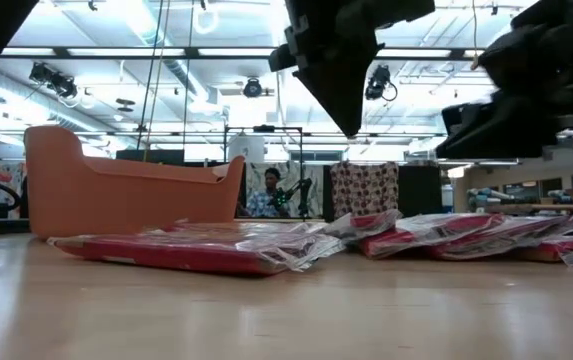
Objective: Sort popcorn bags into baskets
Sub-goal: Put the red popcorn bag into the orange bin
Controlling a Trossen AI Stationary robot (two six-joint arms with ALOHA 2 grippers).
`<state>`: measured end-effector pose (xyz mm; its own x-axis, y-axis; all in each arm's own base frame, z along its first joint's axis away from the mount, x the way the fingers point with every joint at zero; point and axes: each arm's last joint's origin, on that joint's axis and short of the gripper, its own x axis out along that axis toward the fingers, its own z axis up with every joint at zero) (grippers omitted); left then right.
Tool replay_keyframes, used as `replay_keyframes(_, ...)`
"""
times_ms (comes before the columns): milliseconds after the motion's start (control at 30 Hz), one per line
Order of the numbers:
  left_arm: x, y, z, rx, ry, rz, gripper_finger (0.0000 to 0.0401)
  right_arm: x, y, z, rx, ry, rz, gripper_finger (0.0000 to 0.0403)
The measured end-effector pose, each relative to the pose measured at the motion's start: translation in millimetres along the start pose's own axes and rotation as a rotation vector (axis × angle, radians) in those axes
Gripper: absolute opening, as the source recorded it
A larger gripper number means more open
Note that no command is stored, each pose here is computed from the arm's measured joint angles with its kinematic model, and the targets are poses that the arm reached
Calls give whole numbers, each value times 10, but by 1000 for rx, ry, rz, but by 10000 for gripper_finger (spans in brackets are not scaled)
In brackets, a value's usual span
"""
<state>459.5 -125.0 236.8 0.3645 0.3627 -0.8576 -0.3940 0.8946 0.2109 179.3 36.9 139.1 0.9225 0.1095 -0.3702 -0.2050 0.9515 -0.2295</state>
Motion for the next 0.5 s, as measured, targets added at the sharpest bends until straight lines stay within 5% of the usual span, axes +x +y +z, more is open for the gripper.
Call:
replay_keyframes(200,134,-164,-51,43,2,-38,41,-9,148,38,-68,13,-67,129)
replay_keyframes(500,559,-407,-175,78,16,-24,189,62,204,135,-87,38,-179,210)
